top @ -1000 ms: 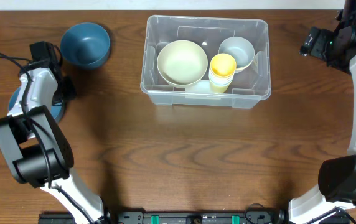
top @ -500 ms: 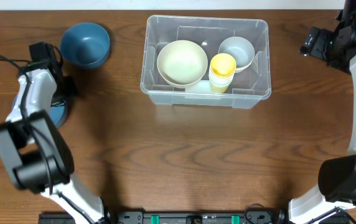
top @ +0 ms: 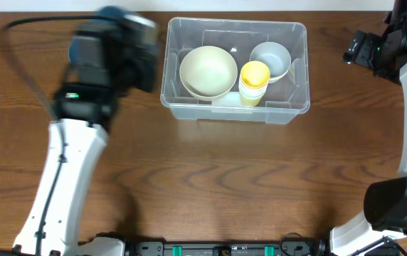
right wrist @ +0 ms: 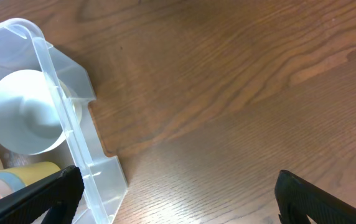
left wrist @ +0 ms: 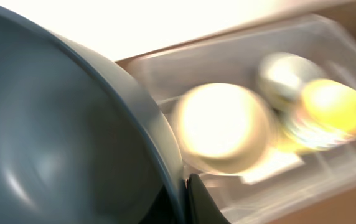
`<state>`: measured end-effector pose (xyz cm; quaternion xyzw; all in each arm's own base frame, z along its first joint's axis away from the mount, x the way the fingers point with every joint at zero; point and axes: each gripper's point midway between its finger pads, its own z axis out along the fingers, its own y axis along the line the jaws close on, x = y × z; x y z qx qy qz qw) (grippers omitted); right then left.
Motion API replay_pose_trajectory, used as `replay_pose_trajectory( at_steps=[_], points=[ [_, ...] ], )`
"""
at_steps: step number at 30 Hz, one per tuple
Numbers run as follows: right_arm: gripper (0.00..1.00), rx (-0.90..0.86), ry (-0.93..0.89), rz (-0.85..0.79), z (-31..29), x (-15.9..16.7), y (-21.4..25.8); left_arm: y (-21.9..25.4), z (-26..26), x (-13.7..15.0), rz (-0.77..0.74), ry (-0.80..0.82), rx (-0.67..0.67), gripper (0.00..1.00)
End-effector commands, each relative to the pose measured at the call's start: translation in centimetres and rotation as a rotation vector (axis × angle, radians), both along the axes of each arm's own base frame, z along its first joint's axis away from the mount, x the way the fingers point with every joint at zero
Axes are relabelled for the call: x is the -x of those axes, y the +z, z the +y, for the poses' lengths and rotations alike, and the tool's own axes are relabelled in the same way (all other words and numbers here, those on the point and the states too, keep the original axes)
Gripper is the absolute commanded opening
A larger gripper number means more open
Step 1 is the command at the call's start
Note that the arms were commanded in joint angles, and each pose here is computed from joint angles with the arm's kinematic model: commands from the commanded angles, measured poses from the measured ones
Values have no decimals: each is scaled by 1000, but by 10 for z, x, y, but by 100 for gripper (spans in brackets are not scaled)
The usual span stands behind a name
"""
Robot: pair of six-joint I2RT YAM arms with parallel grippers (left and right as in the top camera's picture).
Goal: Pack container
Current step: 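Carry the dark-blue bowl over the bin with the left gripper, then lower the dark-blue bowl onto the cream bowl and open the left gripper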
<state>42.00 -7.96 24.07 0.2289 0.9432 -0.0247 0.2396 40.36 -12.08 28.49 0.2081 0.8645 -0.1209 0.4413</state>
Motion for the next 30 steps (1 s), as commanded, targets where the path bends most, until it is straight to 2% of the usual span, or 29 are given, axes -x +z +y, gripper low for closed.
replay_pose_trajectory(
  at_steps=[1,5,10,19,27,28,30],
  points=[
    [99,23,-3,-27,-4,1,12,-5,-56,10,-94,-213,-172,6],
    [99,23,-3,-27,-4,1,12,-19,-98,11,-139,-276,-275,6],
    [99,23,-3,-27,-4,1,12,-52,-131,10,-107,-341,-314,6],
    [99,23,-3,-27,-4,1,12,-128,-139,-10,16,-354,-392,6],
    [99,23,-3,-27,-4,1,12,-135,-146,-24,-15,-342,-384,6],
    [99,23,-3,-27,-4,1,12,-135,-145,-24,-16,-341,-384,9],
    [99,23,-3,-27,-4,1,12,-135,-145,-24,-15,-339,-384,32]
  ],
)
